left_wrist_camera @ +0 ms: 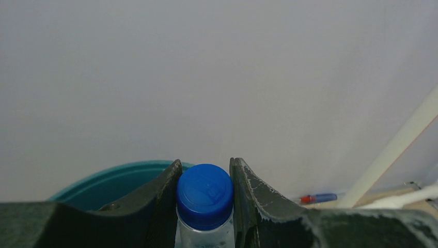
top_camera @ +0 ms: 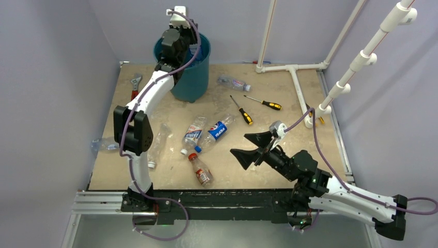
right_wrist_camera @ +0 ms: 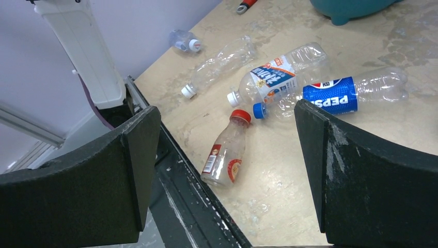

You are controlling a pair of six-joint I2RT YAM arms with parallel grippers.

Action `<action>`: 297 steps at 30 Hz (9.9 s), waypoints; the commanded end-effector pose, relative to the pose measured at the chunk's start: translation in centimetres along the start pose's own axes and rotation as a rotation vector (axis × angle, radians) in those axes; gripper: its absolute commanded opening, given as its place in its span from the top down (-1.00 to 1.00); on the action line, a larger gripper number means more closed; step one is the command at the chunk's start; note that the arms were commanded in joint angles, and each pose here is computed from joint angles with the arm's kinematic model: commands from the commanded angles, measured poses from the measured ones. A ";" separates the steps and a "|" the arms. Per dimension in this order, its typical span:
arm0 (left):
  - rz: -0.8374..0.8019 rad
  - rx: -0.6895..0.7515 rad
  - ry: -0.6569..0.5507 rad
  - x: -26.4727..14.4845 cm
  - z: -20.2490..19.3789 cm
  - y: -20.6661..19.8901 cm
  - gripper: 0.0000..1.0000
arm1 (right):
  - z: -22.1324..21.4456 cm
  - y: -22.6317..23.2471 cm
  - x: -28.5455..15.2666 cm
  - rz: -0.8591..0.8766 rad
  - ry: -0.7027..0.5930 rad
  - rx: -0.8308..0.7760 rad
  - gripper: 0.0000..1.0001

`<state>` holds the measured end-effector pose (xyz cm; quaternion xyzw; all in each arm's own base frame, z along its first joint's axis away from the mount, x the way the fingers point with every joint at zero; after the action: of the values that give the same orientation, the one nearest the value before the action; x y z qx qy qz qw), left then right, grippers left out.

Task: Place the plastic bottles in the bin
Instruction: Place the plastic bottle in the trash bin, then pick up the plastic bottle at the center of the board.

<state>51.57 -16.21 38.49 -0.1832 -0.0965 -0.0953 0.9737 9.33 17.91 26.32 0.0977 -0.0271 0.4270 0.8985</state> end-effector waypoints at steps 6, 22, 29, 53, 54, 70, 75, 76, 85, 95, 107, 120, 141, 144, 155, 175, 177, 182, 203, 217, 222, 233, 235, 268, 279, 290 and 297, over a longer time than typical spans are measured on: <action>-0.044 -0.044 0.094 0.3 -5.0 0.6 1.00 | 0.6 -0.3 -0.2 -0.039 -0.016 0.013 -0.98; 0.005 -0.187 -0.008 -3.8 3.9 -1.2 -0.97 | 0.7 -0.2 0.3 -0.047 -0.008 0.011 -0.98; 0.021 -0.295 -0.095 -12.5 12.5 -2.4 -0.98 | 0.6 -0.5 1.3 -0.142 -0.014 0.100 -0.98; 0.294 -0.536 0.561 -35.2 -4.4 4.2 -0.99 | -7.2 -7.6 7.8 -0.445 0.210 0.394 -0.84; 0.296 -0.542 0.578 -35.4 -5.0 4.3 -0.99 | -7.6 -7.7 7.7 -0.454 0.217 0.394 -0.84; 0.275 -0.621 0.654 -36.9 -8.0 4.6 -0.97 | -6.8 -17.0 13.7 -0.910 -0.115 0.666 -0.83; 0.263 -0.620 0.656 -37.3 -7.8 4.5 -0.96 | -7.0 -20.7 17.7 -0.926 -0.203 0.763 -0.74; 0.261 -0.619 0.655 -37.4 -7.7 4.5 -0.96 | -7.1 -21.3 18.4 -0.930 -0.210 0.771 -0.72; 0.228 -0.626 0.643 -37.7 -7.0 4.2 -0.96 | -9.8 -26.9 20.4 -1.055 -0.193 0.777 -0.64; 0.235 -0.591 0.620 -37.4 -6.7 4.4 -0.96 | -10.5 -30.3 21.7 -1.111 -0.169 0.721 -0.64; 0.256 -0.580 0.614 -37.5 -6.9 4.7 -0.96 | -12.7 -31.9 22.4 -1.138 -0.094 0.668 -0.71; 0.275 -0.564 0.602 -37.0 -6.6 4.8 -0.96 | -14.6 -33.7 22.9 -1.116 -0.085 0.656 -0.50; 0.311 -0.537 0.611 -37.6 -7.2 5.4 -0.95 | -14.8 -32.8 22.7 -0.980 -0.143 0.649 0.49; 0.300 -0.543 0.603 -37.5 -6.9 5.2 -0.95 | -13.3 -32.1 22.4 -0.948 -0.159 0.645 0.55; 0.278 -0.564 0.553 -37.8 -5.2 4.7 -0.95 | -7.0 -29.6 20.5 -0.879 -0.267 0.591 0.62; 0.227 -0.512 0.442 -34.8 -0.4 3.2 -0.93 | -2.6 -16.4 12.9 -0.623 -0.075 0.211 0.65; 0.218 -0.491 0.425 -34.4 0.3 3.1 -0.92 | -2.3 -14.7 11.8 -0.563 -0.031 0.153 0.64; 0.172 -0.449 0.336 -33.6 2.8 2.6 -0.91 | -0.5 -11.9 8.4 -0.441 0.087 0.022 0.63; -0.842 -0.335 0.856 -32.1 -2.2 -9.3 -0.99 | 6.0 -5.4 3.9 0.108 0.190 -0.131 0.58; -0.927 -0.304 0.903 -32.6 -3.7 -10.0 -0.91 | 7.8 -4.3 4.6 0.252 0.155 -0.150 0.58; -0.985 -0.308 0.934 -33.1 -4.4 -11.0 -0.75 | 8.2 -4.1 5.1 0.276 0.140 -0.147 0.58; -1.050 -0.365 0.946 -33.7 -5.2 -11.7 -0.11 | 9.1 -3.6 6.2 0.359 0.085 -0.134 0.58; -1.065 -0.378 0.944 -33.8 -5.2 -11.8 0.16 | 9.2 -3.6 6.3 0.365 0.085 -0.133 0.54; -1.210 -0.848 0.263 -34.0 4.8 -13.9 1.00 | 9.3 -0.2 2.5 0.612 -0.371 0.095 -0.87; -1.195 -0.853 0.253 -34.2 4.5 -13.7 0.99 | 8.5 2.6 5.7 0.681 -0.311 0.161 -0.58; -1.172 -0.801 0.280 -34.5 4.5 -13.5 0.29 | 7.9 2.2 7.6 0.579 -0.291 0.155 0.26; -1.059 -0.644 0.239 -34.5 7.7 -13.1 -0.77 | 6.9 1.0 7.1 0.459 -0.198 -0.027 0.44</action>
<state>14.85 -21.50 39.36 -0.4196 0.0179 -0.6316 0.6517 12.89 23.36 33.10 0.1817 -0.1074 0.6418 0.7372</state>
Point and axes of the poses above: each gripper's point midway between its finger pads, its own x axis out along the fingers, its own y axis along the line the jaws close on, z = x × y, the point moved 9 cm from there along -x, back along the fingers, and after that the axes turned 13 degrees about -x, right-handed, at the moved point
